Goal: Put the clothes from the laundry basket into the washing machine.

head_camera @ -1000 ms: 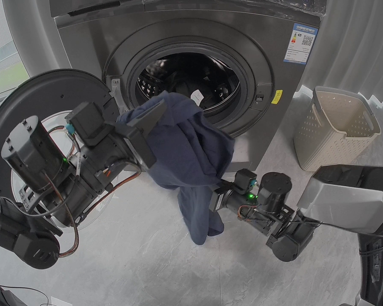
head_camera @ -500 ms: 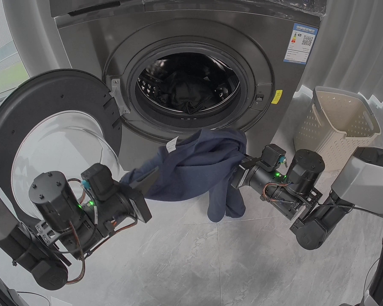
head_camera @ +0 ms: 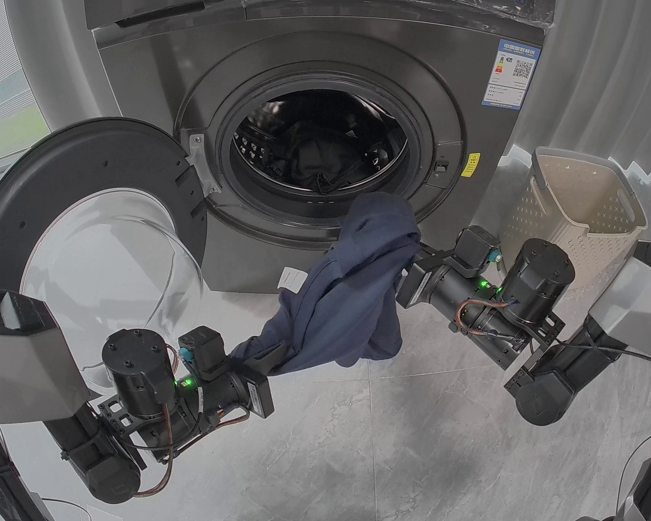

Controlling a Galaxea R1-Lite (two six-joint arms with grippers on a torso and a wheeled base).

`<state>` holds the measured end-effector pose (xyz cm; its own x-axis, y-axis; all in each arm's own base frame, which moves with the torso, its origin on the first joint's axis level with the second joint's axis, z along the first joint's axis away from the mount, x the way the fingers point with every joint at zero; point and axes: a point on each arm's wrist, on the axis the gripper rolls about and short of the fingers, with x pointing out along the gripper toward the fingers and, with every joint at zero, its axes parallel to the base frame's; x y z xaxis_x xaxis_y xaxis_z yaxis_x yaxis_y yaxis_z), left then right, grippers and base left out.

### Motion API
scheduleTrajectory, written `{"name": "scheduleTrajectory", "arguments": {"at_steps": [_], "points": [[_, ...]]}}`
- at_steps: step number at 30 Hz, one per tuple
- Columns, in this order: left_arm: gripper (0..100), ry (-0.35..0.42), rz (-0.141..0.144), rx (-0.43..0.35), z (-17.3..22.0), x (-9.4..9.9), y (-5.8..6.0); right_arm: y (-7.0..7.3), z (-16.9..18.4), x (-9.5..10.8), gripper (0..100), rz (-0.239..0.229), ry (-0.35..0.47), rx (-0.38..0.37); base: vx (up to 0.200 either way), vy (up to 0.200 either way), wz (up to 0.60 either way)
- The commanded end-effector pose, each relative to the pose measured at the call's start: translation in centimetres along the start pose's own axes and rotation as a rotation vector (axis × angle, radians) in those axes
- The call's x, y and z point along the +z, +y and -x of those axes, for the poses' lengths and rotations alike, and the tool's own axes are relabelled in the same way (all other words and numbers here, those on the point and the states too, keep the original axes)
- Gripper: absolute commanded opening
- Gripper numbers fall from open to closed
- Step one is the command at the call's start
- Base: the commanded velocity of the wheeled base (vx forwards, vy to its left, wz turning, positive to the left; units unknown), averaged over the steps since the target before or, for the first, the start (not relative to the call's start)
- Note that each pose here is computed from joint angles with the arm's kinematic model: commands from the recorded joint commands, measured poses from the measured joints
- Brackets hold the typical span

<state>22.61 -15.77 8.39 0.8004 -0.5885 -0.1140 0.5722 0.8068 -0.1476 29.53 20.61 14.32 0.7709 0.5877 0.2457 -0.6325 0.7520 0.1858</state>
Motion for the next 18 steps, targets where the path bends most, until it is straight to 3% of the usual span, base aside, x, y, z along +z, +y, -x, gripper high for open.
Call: {"name": "scheduleTrajectory", "arguments": {"at_steps": [1, 4, 5, 8, 12, 18], "points": [[0, 0.004, 0.001, -0.001, -0.4, -0.3, 0.0, 0.2, 0.2, 0.3, 0, -0.001, -0.005, 0.006, 0.000, 0.000, 0.00], [0, 0.007, -0.002, -0.002, -0.4, -0.3, 0.0, 0.1, 0.2, 0.4, 0, 0.000, -0.007, 0.005, 0.000, 0.000, 0.00], [100, 0.012, 0.000, -0.001, -0.4, -0.4, 0.0, 0.1, 0.1, 0.4, 0, 0.000, -0.010, 0.004, 0.000, 0.000, 0.00], [100, 0.059, -0.001, -0.003, 0.1, -1.4, 0.0, 0.1, 0.1, 0.5, 0, 0.002, -0.012, 0.004, 0.000, 0.000, 0.00], [100, 0.136, -0.007, -0.033, 1.2, -2.8, -0.9, 0.1, 0.1, 0.1, 0, 0.004, -0.001, 0.004, 0.000, 0.000, 0.00], [100, 0.166, -0.016, -0.070, 1.4, -3.4, -1.6, 0.3, 0.2, 0.0, 0, 0.001, 0.004, 0.006, 0.000, 0.000, 0.00]]}}
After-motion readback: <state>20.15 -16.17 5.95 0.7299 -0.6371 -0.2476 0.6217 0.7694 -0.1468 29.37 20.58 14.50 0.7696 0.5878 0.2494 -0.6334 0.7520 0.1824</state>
